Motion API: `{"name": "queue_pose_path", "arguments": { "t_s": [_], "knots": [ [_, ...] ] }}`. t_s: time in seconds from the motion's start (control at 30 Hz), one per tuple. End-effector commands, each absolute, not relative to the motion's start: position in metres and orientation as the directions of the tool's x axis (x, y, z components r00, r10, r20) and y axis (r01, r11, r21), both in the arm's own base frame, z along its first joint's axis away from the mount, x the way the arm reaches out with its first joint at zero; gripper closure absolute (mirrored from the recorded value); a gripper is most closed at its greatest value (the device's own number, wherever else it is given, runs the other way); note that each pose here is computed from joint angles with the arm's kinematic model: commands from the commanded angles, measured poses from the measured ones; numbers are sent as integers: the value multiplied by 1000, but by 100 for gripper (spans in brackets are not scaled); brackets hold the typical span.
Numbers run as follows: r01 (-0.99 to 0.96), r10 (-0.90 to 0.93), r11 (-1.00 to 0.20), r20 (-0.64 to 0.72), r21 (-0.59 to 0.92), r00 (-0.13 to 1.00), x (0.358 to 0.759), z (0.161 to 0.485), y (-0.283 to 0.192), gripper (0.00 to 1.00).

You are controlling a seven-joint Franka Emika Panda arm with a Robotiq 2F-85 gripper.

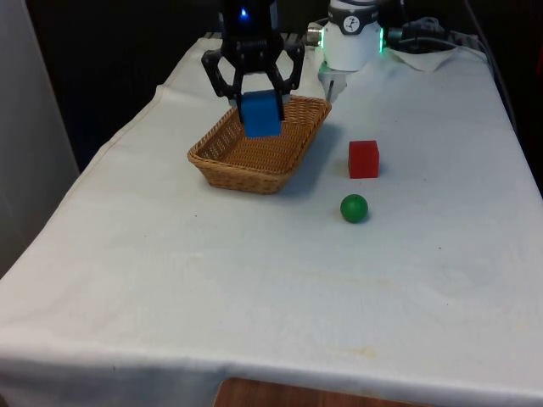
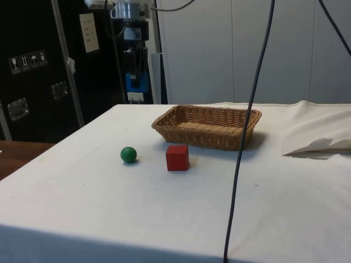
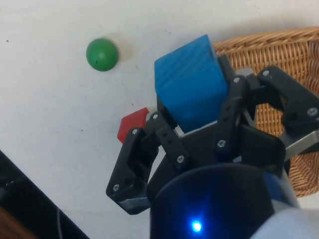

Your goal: Place all non-red objects into the basket.

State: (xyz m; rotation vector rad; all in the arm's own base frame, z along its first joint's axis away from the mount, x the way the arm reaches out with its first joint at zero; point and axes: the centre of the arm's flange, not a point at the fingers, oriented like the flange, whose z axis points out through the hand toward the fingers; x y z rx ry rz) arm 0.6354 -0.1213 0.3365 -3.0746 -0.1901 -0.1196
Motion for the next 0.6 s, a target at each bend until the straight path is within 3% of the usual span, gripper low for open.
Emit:
{"name": "queue_pose_path", "arguments": {
  "t_s": [0.0,0.57],
  "knots": [
    [111,106,-993,85,-52,991,631,338,-122,99],
    [47,42,-995,53,-85,998,605,322,-123,99]
  ]
}}
